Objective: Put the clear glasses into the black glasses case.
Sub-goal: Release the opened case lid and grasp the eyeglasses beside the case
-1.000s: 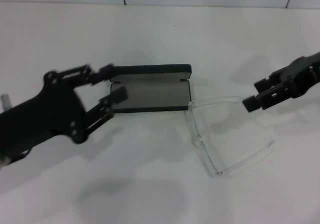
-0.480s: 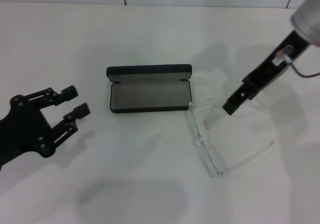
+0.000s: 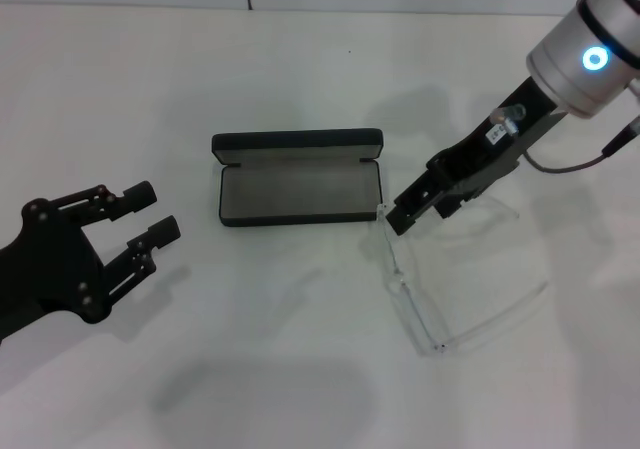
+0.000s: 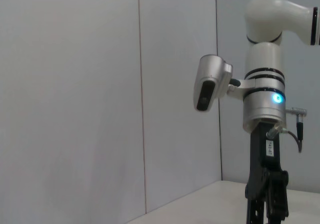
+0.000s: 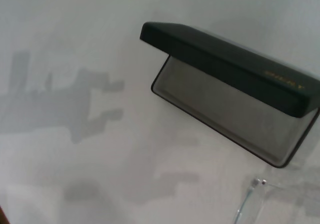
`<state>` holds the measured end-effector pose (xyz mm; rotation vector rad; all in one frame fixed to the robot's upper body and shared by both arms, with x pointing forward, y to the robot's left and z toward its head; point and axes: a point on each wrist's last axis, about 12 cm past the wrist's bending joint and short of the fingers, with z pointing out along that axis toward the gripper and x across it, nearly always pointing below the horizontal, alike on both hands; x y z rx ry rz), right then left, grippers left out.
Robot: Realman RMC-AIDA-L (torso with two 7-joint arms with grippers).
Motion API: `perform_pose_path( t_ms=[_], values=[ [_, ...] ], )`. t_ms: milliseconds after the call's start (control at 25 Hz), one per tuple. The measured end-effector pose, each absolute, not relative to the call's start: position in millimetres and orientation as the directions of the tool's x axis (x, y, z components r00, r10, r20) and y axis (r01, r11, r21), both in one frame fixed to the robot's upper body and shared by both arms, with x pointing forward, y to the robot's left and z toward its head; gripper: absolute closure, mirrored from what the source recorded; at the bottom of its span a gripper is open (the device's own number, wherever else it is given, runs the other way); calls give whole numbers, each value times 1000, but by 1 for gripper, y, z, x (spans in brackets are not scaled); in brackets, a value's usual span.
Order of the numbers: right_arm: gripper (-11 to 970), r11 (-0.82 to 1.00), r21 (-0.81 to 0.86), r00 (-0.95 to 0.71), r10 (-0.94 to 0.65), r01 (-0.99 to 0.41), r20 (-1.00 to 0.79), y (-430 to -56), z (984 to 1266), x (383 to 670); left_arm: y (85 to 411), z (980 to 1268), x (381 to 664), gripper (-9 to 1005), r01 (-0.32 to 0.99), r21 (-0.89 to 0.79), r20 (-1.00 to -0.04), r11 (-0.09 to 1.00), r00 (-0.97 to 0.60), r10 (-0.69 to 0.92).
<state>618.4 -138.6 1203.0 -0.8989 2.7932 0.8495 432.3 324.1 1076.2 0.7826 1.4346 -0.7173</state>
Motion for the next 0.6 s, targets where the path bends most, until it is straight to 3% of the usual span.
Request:
perform_pose_path(
  t_ms=[600],
  values=[
    [231, 702, 503, -859, -466, -504, -211, -132, 1152, 612, 317, 1079, 446, 621, 838, 60, -998, 543, 37, 54]
  ],
)
